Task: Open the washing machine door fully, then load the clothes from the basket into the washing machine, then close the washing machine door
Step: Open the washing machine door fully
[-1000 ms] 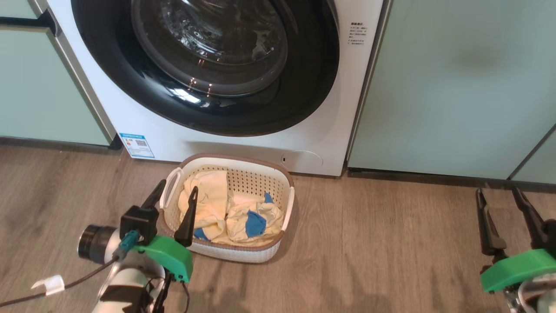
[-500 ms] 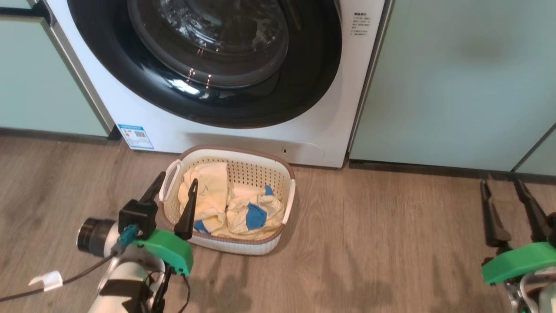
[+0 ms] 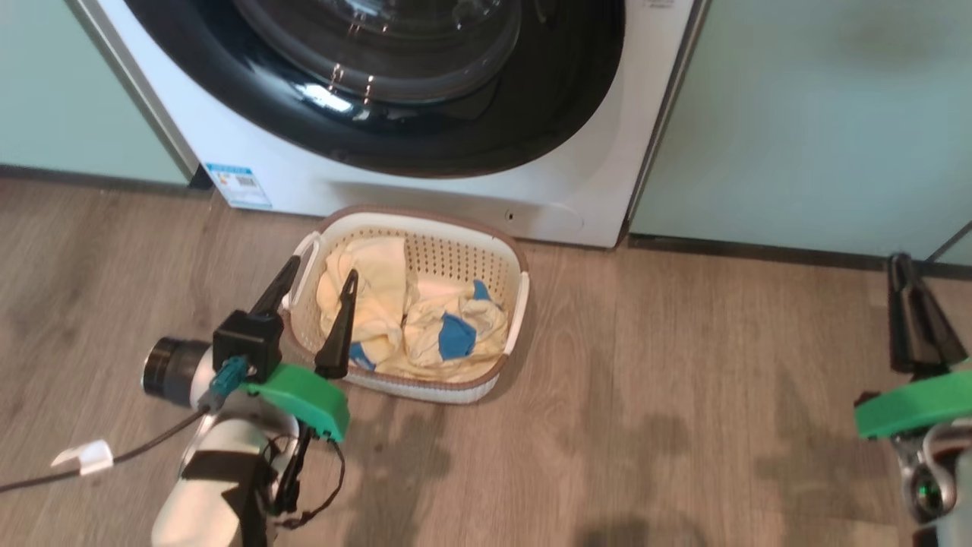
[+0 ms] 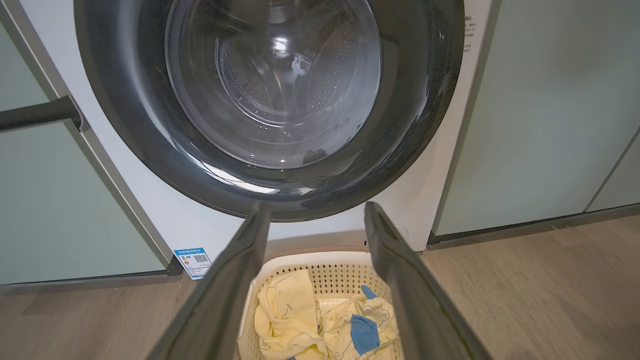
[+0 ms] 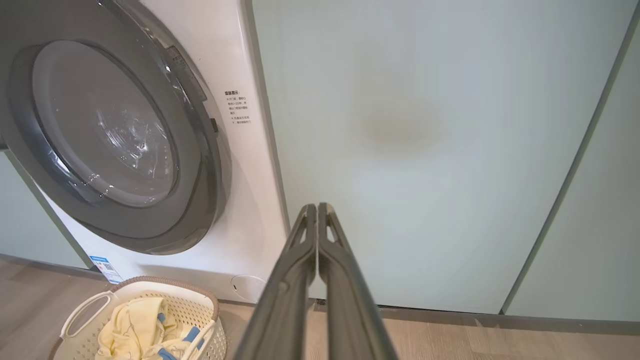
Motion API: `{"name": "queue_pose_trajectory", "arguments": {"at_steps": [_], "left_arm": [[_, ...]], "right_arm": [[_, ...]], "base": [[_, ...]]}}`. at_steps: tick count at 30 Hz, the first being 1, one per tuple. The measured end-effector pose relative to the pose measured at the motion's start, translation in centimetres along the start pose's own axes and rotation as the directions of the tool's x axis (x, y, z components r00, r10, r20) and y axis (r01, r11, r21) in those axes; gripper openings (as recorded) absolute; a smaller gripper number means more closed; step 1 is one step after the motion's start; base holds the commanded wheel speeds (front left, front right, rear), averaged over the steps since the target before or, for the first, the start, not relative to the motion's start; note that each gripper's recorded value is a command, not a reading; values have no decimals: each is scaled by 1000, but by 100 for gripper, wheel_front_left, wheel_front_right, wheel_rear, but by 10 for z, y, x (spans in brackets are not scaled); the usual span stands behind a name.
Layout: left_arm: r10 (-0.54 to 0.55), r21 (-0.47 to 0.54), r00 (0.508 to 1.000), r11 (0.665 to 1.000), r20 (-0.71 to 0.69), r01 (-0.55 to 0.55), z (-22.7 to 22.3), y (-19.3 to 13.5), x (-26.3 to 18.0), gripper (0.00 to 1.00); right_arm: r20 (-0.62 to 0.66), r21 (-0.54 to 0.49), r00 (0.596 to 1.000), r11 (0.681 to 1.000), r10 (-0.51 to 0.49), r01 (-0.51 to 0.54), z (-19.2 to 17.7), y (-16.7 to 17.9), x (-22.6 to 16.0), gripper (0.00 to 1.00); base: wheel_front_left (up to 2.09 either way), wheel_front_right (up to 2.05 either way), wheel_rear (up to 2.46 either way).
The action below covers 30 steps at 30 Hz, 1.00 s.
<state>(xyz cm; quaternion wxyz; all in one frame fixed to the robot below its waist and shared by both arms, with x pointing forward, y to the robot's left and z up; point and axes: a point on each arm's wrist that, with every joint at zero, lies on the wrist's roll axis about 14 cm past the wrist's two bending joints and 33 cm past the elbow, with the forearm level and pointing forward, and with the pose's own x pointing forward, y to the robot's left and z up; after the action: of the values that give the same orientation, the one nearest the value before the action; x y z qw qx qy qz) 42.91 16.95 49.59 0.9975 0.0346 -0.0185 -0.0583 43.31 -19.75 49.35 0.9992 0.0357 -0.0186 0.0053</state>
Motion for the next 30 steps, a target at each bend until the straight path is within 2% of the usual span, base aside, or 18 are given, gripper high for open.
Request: {"name": "queue_pose_trajectory", "arguments": {"at_steps": [5, 8, 9, 11, 14, 18, 25, 27, 30], "left_arm": [[-1, -8, 1000, 1000, -4, 1, -4, -2, 10, 100], [-2, -5, 1000, 1000, 1, 2, -3, 0, 18, 100], [-1, -3, 1000, 1000, 2, 1, -3, 1, 21, 100], [1, -1, 1000, 1000, 0, -1, -5, 2, 24, 100], [-6, -4, 1000, 1000, -7, 6, -8, 1, 27, 100], [-1, -4, 1000, 1000, -7, 1, -9, 2, 32, 100], [4, -1, 1000, 1000, -12, -4, -13, 5, 36, 100], [4, 0, 1000, 1000, -17, -4, -15, 6, 36, 100], [2, -1, 1000, 1000, -18, -2, -15, 5, 39, 100]], "right_arm": [[12, 93, 1000, 996, -8, 7, -1, 3, 24, 0], [25, 250, 999, 968, -27, 20, 1, 6, 44, 0], [18, 384, 999, 923, -28, 19, 3, 12, 60, 0], [15, 479, 1000, 878, -18, 8, 6, 18, 74, 0], [-6, 629, 1000, 777, 21, -13, 9, 32, 95, 0], [-32, 797, 995, 603, 95, -32, 12, 50, 122, 0], [-69, 948, 959, 318, 274, -23, 9, 88, 158, 0], [-76, 966, 942, 257, 328, -11, 7, 101, 167, 0], [-69, 983, 913, 186, 403, -7, 12, 121, 179, 0]], "base": [[0, 0, 0], [0, 0, 0], [0, 0, 0], [0, 0, 0], [0, 0, 0], [0, 0, 0], [0, 0, 0], [0, 0, 0], [0, 0, 0]]}}
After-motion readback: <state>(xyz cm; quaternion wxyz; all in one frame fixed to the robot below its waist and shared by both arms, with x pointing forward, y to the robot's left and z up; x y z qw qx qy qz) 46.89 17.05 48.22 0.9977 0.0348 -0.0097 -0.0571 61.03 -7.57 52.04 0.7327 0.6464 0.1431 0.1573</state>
